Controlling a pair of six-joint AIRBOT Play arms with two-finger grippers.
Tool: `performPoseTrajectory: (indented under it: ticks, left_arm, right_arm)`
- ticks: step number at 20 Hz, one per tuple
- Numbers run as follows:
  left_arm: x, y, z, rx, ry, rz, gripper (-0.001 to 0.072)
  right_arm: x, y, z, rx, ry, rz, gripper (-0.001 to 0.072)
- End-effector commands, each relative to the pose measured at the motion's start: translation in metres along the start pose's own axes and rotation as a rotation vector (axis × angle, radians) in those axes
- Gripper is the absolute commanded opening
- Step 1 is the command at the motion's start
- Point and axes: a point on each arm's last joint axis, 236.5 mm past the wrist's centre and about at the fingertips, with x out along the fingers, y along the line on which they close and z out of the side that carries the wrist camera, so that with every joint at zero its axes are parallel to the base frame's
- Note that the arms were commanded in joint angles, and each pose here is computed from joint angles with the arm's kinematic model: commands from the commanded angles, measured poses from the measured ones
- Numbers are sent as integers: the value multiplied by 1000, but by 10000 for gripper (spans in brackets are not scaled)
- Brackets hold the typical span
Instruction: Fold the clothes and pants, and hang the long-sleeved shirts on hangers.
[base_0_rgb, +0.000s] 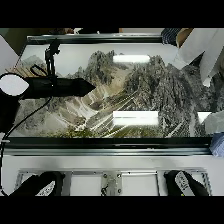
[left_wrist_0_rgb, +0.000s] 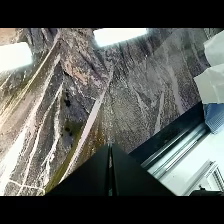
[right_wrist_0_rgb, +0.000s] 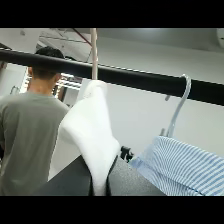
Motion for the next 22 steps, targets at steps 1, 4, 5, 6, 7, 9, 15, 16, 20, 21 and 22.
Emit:
performPoseTrajectory:
  ticks: [1,4,5,6,7,9,15,16,20,21,22]
  left_arm:
    - [0,0,-3,0,12,-2,15]
    - [0,-1,-5,-1,19,-4,15]
    - [0,-1,-5,-1,19,-4,15]
    - [0,-1,-5,-1,19,-4,15]
    - [0,-1,-5,-1,19,-4,15]
    - [0,-1,-5,-1,19,-4,15]
    - [0,-2,-10,-1,42,-9,15]
    - [0,-2,-11,-1,48,-10,15]
    - [0,-3,-12,-1,53,-11,15]
    - [0,-3,-13,-1,54,-11,15]
    - [0,-3,-15,0,62,-12,15]
  right_arm:
    - [2,-9,-5,-14,8,-22,13]
    - [6,-30,-19,-27,37,-68,13]
    - [7,-39,-28,-17,57,-89,14]
    - [9,-46,-37,-1,76,-101,13]
    - [11,-50,-46,13,95,-104,13]
    - [14,-51,-59,16,120,-98,14]
    - [18,-44,-73,37,148,-84,14]
    - [18,-44,-75,50,152,-85,14]
    - [18,-37,-73,62,152,-52,86]
    - [17,-38,-70,64,146,-54,394]
    - [15,-41,-63,71,134,-58,401]
